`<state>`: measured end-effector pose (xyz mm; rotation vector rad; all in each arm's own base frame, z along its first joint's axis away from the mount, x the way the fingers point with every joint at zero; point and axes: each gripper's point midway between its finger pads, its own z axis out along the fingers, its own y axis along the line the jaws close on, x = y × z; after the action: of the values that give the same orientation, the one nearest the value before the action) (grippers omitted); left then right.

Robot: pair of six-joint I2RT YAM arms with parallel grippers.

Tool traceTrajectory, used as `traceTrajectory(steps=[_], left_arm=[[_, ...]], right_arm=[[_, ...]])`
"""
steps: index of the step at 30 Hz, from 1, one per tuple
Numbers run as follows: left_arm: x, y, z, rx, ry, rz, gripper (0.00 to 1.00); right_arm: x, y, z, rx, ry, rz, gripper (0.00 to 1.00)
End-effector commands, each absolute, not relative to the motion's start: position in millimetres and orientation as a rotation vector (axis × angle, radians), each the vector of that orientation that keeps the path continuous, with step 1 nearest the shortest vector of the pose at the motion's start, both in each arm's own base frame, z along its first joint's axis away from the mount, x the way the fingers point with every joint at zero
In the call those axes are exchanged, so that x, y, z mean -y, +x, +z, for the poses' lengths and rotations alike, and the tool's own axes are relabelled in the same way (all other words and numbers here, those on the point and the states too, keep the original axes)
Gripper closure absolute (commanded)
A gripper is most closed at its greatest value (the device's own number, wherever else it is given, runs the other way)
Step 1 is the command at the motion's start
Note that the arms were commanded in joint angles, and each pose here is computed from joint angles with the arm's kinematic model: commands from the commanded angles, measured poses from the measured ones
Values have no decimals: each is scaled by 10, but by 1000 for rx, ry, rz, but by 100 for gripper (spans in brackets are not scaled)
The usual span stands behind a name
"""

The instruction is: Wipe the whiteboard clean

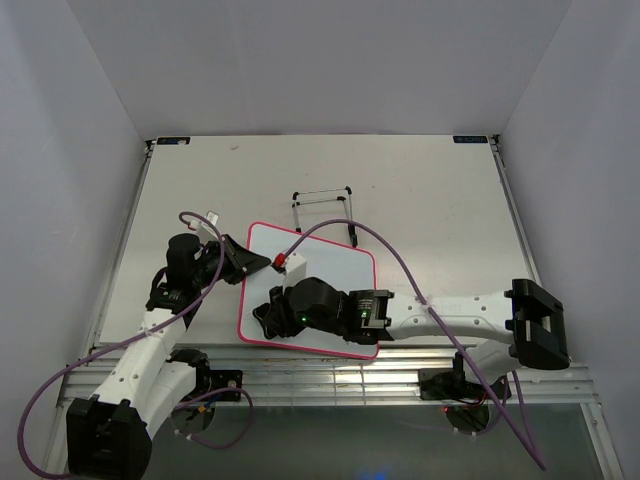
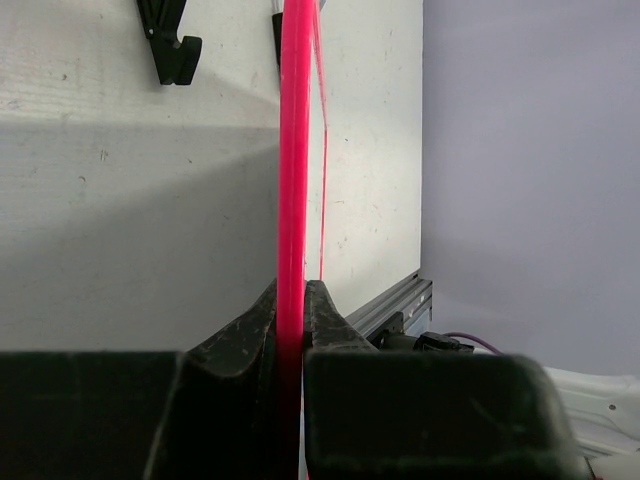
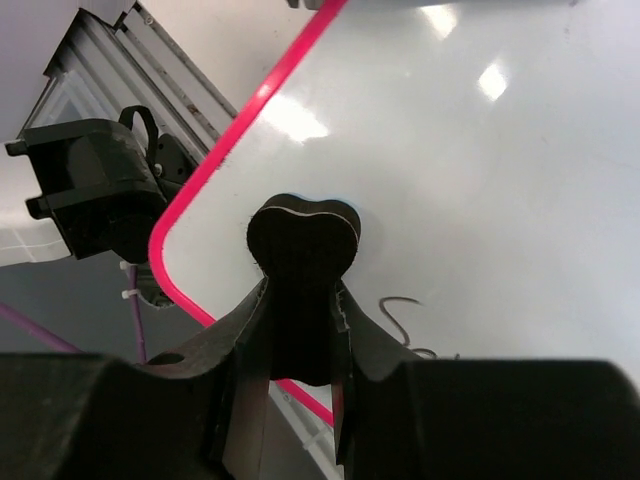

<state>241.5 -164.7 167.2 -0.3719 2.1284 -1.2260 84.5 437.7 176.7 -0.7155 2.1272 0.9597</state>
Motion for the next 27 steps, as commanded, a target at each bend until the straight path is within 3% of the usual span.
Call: traceTrajectory(steps=[1,12,19,27], left_arm=[[1649,2496,1901,-2038,-302,-1212,100],[1648,2495,1943,-2037,-298,-1210,100],[1653,2493,1958,-2035,-296,-1212,100],[1644,2472,1934,-2031,-311,-1214,100]], right_arm=[[-3824,1069,1094,-2270,-711,637,92],[-2838,1146,502,-2399,-551,448,92],[-2212,1037,233,-2465,-359,505,92],[-2188,1065,472,-2406,-279,656,92]])
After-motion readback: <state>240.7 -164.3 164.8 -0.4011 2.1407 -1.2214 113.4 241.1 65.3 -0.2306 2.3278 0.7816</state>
